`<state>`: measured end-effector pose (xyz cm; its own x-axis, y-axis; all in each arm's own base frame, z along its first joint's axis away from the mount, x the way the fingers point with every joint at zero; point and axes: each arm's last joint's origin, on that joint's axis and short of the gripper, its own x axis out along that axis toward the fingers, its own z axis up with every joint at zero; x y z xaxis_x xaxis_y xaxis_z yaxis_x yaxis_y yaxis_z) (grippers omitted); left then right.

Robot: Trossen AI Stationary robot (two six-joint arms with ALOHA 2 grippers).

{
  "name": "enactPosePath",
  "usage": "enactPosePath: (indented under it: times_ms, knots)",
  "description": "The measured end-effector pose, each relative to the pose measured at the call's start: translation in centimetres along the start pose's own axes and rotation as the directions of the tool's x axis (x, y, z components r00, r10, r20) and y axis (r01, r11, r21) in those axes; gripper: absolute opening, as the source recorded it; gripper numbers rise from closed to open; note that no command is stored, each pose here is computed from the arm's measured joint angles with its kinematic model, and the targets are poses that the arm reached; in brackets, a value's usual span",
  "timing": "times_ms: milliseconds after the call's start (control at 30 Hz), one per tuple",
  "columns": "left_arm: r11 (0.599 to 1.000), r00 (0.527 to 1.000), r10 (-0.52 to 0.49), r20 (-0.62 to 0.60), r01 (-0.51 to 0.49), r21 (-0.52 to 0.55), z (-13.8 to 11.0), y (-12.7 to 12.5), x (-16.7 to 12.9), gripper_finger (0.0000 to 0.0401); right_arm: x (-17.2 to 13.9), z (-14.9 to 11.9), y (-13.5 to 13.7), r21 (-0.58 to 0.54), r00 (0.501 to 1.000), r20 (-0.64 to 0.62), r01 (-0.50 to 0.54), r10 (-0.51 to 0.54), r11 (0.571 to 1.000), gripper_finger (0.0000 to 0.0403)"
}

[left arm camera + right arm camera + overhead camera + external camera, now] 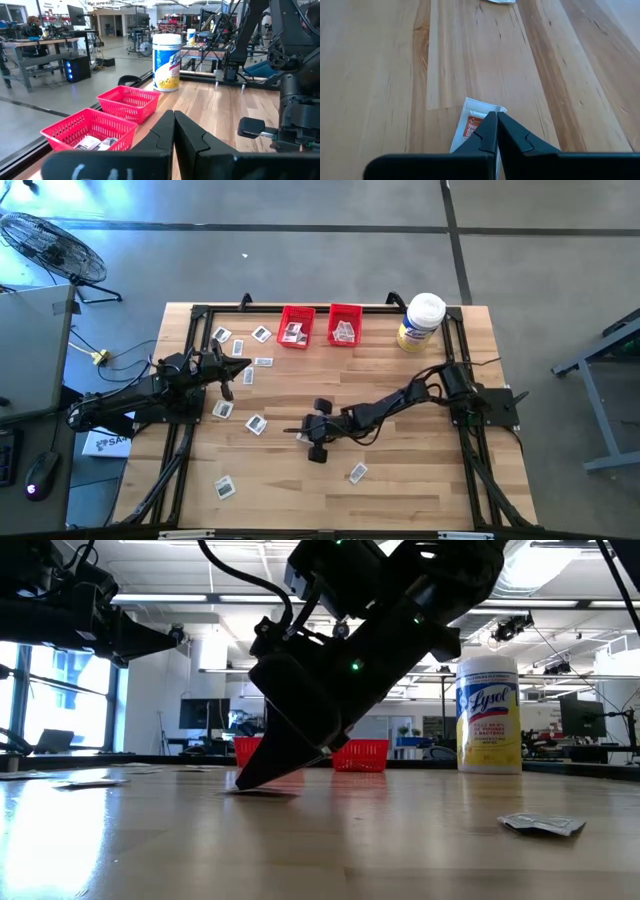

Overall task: Pick & Place First Aid Supplies
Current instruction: Put the ointment pack into the right red bin

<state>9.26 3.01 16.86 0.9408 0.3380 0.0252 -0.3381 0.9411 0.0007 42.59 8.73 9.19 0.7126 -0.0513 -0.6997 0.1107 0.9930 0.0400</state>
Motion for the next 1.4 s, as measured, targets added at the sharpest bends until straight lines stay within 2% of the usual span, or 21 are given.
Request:
enactPosePath:
  times_ms: [333, 567, 667, 767, 933, 1067, 1233, 1400]
  knots:
    - [1.000, 1.000, 0.000, 0.000, 0.000, 0.000, 0.0, 0.0, 0.0, 0.0001, -2.1, 2.0, 0.3, -0.047, 0.997, 0.078, 0.010, -0.007, 0.999, 0.0001]
    - [1.000, 1.000, 0.000, 0.000, 0.000, 0.000, 0.0, 0.0, 0.0, 0.0001, -2.3, 2.2, 0.3, -0.038, 0.996, 0.093, 0.018, -0.014, 0.999, 0.0001]
    - [1.000, 1.000, 0.000, 0.000, 0.000, 0.000, 0.0, 0.0, 0.0, 0.0001, -2.9, 2.7, 0.0, 0.008, 0.993, 0.107, 0.057, -0.058, 0.998, 0.0001]
    - [1.000, 1.000, 0.000, 0.000, 0.000, 0.000, 0.0, 0.0, 0.0, 0.0001, -4.4, 4.0, -1.5, 0.094, 0.983, 0.111, 0.133, -0.143, 0.987, 0.0001]
    - [1.000, 1.000, 0.000, 0.000, 0.000, 0.000, 0.0, 0.0, 0.0, 0.0001, -7.8, 6.5, -5.9, 0.206, 0.930, 0.116, 0.321, -0.348, 0.924, 0.0001]
    - [1.000, 1.000, 0.000, 0.000, 0.000, 0.000, 0.0, 0.0, 0.0, 0.0001, -10.1, 7.9, -10.5, 0.311, 0.863, 0.101, 0.446, -0.495, 0.839, 0.0001]
    - [1.000, 1.000, 0.000, 0.000, 0.000, 0.000, 0.0, 0.0, 0.0, 0.0001, -10.8, 7.8, -17.1, 0.399, 0.782, 0.012, 0.568, -0.623, 0.720, 0.0000]
    - [1.000, 1.000, 0.000, 0.000, 0.000, 0.000, 0.0, 0.0, 0.0, 0.0001, -10.1, 6.2, -22.6, 0.479, 0.738, -0.094, 0.623, -0.669, 0.619, 0.0000]
